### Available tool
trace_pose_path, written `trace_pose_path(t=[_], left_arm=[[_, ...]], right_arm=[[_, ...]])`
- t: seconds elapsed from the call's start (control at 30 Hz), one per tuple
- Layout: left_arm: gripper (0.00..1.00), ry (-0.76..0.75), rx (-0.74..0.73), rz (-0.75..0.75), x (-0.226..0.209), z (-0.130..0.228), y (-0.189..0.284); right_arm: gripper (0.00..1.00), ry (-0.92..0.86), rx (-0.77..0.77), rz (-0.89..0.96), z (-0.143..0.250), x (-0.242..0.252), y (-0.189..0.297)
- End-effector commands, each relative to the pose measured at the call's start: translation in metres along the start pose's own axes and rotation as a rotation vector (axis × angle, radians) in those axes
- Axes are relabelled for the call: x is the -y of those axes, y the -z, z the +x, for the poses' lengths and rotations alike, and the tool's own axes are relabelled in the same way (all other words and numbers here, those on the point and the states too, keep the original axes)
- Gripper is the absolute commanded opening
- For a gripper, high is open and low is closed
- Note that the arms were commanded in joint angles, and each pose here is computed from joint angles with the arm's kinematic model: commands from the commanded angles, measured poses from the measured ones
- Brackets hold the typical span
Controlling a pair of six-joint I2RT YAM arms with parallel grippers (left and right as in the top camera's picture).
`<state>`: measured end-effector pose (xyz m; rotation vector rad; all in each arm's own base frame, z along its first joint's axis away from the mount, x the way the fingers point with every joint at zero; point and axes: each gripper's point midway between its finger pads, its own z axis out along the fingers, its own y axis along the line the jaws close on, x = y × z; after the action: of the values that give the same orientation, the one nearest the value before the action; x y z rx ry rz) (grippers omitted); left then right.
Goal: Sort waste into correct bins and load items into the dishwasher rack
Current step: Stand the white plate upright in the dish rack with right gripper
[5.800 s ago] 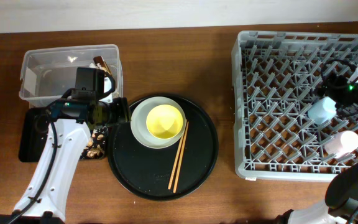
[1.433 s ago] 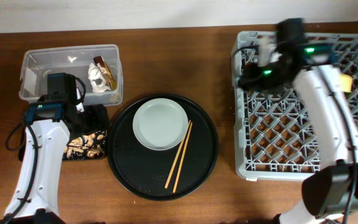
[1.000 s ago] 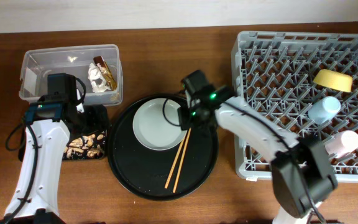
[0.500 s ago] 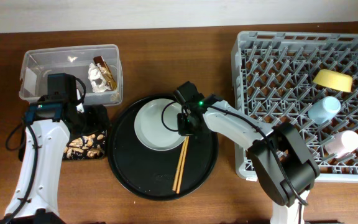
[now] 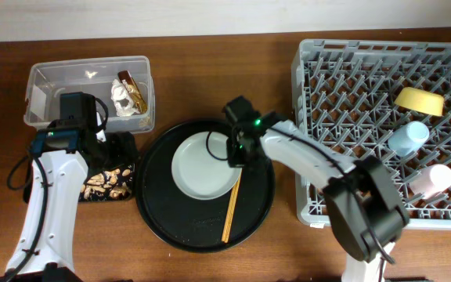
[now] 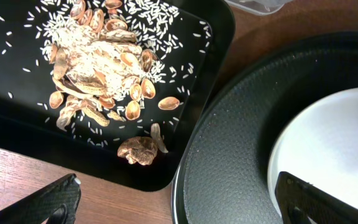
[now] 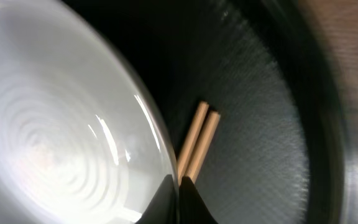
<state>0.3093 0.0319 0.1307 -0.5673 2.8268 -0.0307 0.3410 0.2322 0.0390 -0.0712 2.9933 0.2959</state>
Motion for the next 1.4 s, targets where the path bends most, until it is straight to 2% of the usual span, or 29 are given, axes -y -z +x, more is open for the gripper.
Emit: trace_pose_path(t=[0.0,0.17,0.27,0.33,0.43,0.53,0.73,1.03,1.2,1.23,1.27,1.3,1.37], left_arm=[[0.99,0.006,0.016,0.012,0.001,-0.001,0.006],[0.99,0.006,0.016,0.012,0.001,-0.001,0.006],[0.99,0.006,0.016,0.012,0.001,-0.001,0.006],[0.99,0.006,0.016,0.012,0.001,-0.001,0.006],[0.99,0.006,0.016,0.012,0.001,-0.001,0.006],[0.99,0.006,0.016,0.012,0.001,-0.002,0.006],[1.00,0.006,0.017,0.012,0.001,-0.002,0.006],[0.99,0.006,0.017,0.012,0.001,-0.002,0.006],[0.99,0.006,0.017,0.012,0.001,-0.002,0.006],[0.99,0.006,0.017,0.012,0.001,-0.002,0.006],[0.99,0.006,0.016,0.012,0.001,-0.002,0.006],[0.99,0.006,0.016,0.012,0.001,-0.001,0.006],[0.99,0.006,0.016,0.012,0.001,-0.002,0.006]], right_arm=[[0.04,0.035,0.245,-0.008,-0.055,0.008,0.092],[0.04,0.042,0.515,0.256,-0.097,0.082,0.185],[0.04,-0.015,0.640,0.498,-0.108,0.136,0.234],[0.04,-0.152,0.747,0.773,-0.108,0.190,0.282],[0.04,-0.270,0.802,1.004,-0.102,0.234,0.319],[0.04,-0.334,0.818,1.082,-0.102,0.260,0.333],[0.04,-0.404,0.746,1.118,-0.099,0.305,0.322],[0.04,-0.293,0.523,1.056,-0.113,0.313,0.231],[0.04,-0.279,0.484,1.004,-0.114,0.310,0.212],[0.10,-0.276,0.477,1.006,-0.111,0.310,0.213],[0.27,-0.271,0.460,1.008,-0.107,0.310,0.214],[0.40,-0.268,0.450,1.010,-0.103,0.310,0.217],[0.48,-0.314,0.472,0.993,-0.095,0.307,0.228]])
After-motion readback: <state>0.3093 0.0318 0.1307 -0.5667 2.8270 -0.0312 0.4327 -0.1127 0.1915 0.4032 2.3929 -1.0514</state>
